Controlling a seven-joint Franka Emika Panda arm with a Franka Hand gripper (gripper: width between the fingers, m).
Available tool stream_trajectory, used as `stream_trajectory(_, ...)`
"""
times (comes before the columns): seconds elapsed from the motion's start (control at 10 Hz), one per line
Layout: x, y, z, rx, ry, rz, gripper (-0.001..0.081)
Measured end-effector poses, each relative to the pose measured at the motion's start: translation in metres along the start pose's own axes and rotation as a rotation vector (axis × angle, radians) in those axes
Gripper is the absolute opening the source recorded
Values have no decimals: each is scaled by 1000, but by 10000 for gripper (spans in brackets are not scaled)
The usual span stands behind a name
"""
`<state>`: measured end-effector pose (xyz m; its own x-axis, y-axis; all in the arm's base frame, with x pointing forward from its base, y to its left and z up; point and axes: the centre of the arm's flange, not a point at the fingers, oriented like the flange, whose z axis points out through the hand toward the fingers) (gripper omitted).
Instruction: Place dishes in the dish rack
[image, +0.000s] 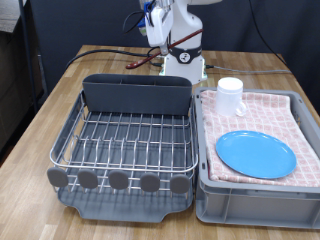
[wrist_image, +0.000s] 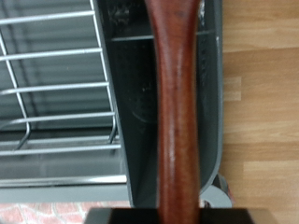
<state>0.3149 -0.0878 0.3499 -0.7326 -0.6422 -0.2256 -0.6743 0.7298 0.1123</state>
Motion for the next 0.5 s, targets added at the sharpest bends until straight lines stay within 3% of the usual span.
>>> stream_trajectory(0.5,21,-15,23,-90,-142,-34,88)
